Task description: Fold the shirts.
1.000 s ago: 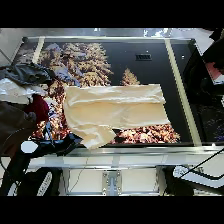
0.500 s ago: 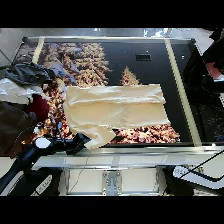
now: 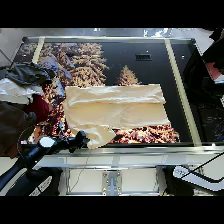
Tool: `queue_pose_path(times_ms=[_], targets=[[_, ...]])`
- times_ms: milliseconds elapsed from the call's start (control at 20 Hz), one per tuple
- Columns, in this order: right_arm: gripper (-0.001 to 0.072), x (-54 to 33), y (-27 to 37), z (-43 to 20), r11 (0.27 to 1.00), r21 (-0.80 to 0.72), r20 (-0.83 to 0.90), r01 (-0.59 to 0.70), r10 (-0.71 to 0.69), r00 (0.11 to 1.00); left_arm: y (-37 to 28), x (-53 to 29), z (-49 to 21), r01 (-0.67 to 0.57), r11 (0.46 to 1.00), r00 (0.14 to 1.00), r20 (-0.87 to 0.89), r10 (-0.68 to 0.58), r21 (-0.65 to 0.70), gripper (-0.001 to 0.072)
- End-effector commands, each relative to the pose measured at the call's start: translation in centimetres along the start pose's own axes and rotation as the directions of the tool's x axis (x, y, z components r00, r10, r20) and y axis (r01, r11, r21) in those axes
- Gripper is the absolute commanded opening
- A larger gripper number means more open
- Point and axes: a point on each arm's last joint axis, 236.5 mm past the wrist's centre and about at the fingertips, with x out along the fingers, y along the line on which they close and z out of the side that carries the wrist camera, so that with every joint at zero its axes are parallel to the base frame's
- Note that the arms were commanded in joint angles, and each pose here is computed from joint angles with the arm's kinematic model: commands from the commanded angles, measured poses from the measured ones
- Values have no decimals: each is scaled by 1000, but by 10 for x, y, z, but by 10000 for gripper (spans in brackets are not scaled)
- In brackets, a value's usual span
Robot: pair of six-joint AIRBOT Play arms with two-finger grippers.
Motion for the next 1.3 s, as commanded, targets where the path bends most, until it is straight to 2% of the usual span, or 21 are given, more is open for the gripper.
queue_pose_path(times_ms=[0,50,100,200,250,350,450,650,750,1100,1150,1200,1250], targets=[[344,21,-66,-81,978,103,-248,179,-149,957,-10,-5,0,34,999,999,12,-35,16,15],[356,35,-77,-110,962,207,-296,177,-110,949,-14,-7,1,49,998,999,20,-49,26,15],[356,52,-76,-137,942,315,-313,120,-16,950,-18,-10,2,61,997,998,27,-62,35,14],[356,86,-57,-159,866,498,-227,-40,174,958,-24,-13,2,80,996,996,38,-82,49,14],[356,100,-50,-157,828,551,-152,-108,227,962,-25,-14,2,85,995,995,39,-87,52,14],[364,123,-47,-156,806,574,-79,-143,228,970,-25,-15,2,86,995,995,40,-88,53,14],[562,141,-50,-160,819,564,-79,-105,180,980,-25,-15,2,86,995,995,40,-88,53,14],[548,156,-47,-129,832,543,23,-113,119,993,-25,-15,2,86,995,995,40,-88,54,14],[441,161,-45,-121,845,524,43,-105,97,994,-25,-15,2,85,995,995,40,-88,54,14],[438,185,-34,-131,846,527,-20,-82,109,994,-24,-14,2,81,995,996,41,-83,60,14],[356,188,-32,-133,844,529,-28,-85,117,993,-24,-14,2,81,995,996,41,-84,59,14],[148,189,-28,-131,844,528,-25,-94,126,992,-24,-15,2,81,995,996,41,-84,59,14],[22,186,-22,-126,850,513,-11,-118,144,990,-25,-15,2,82,995,996,41,-85,60,14]])
